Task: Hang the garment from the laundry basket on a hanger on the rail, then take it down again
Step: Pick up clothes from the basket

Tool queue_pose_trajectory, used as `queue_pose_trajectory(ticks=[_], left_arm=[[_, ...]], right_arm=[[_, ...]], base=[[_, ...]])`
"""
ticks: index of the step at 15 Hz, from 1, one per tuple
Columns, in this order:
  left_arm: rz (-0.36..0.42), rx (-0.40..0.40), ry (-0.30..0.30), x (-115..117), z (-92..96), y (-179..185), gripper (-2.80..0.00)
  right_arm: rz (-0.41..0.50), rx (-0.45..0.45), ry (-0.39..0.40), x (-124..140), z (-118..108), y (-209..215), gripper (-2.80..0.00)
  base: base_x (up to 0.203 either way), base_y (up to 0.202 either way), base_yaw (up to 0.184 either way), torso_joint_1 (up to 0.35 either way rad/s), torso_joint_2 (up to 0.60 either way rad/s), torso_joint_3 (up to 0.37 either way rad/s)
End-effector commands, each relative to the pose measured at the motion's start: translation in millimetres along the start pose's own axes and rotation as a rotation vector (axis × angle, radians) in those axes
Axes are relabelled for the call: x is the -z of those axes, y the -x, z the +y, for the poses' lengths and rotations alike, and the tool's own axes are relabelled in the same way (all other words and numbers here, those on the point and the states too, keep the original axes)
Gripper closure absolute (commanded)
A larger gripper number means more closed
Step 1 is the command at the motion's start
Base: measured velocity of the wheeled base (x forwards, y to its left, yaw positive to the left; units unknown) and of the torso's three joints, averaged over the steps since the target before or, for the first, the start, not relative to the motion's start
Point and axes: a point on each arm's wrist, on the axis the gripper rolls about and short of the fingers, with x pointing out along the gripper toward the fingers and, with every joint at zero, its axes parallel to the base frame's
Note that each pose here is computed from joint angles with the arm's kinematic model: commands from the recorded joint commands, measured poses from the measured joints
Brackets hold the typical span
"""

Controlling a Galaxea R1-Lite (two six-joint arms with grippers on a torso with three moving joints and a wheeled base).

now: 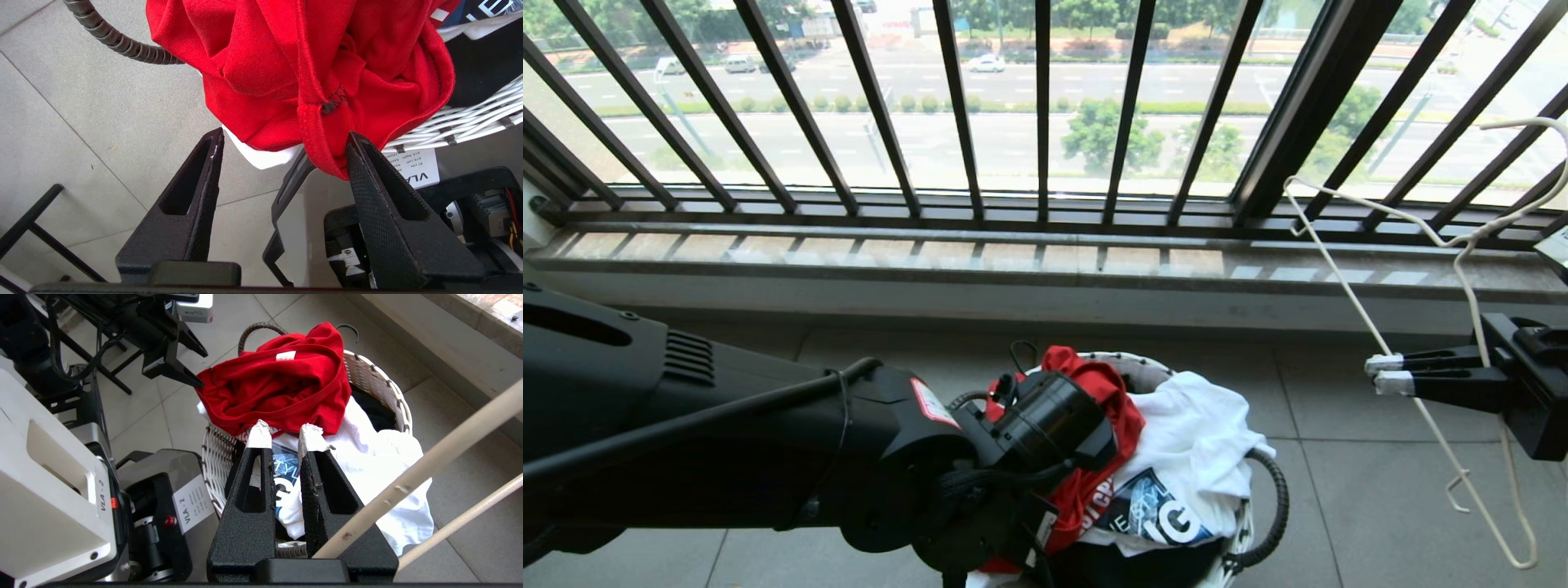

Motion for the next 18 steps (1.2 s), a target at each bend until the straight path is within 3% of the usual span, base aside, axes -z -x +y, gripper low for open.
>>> queue_pose_trajectory(ticks=[1, 4, 7, 10, 15, 16, 18], left_arm=[[-0.047, 0.012, 0.031, -5.6, -2.9, -4.8, -2.80], [-0.087, 0.027, 0.090, -10.7, -8.2, -14.4, -2.80], [-0.075, 0.013, 0.088, -10.1, -10.9, -23.9, -2.80], [-0.107, -0.090, 0.091, -10.6, -8.6, -25.0, -2.80], [-0.107, -0.099, 0.084, -10.0, -7.5, -23.7, -2.80], [-0.105, -0.098, 0.083, -9.8, -7.3, -23.4, 0.00], [-0.107, -0.098, 0.083, -9.9, -7.1, -22.8, 0.00]], right_arm=[[-0.005, -0.006, 0.002, 0.2, 0.0, -0.1, 0.00], [-0.006, -0.004, 0.004, -0.1, 0.2, 0.3, 0.00], [-0.006, -0.004, 0.004, -0.1, 0.2, 0.3, 0.00], [-0.006, -0.004, 0.004, -0.1, 0.2, 0.3, 0.00], [-0.006, -0.004, 0.004, -0.1, 0.2, 0.3, 0.00], [-0.006, -0.004, 0.004, -0.1, 0.2, 0.3, 0.00], [-0.006, -0.004, 0.004, -0.1, 0.2, 0.3, 0.00]], base=[[0.000, 0.000, 0.000, 0.000, 0.00, 0.000], [0.000, 0.000, 0.000, 0.000, 0.00, 0.000], [0.000, 0.000, 0.000, 0.000, 0.00, 0.000], [0.000, 0.000, 0.000, 0.000, 0.00, 0.000], [0.000, 0.000, 0.000, 0.000, 0.00, 0.000], [0.000, 0.000, 0.000, 0.000, 0.00, 0.000], [0.000, 0.000, 0.000, 0.000, 0.00, 0.000]])
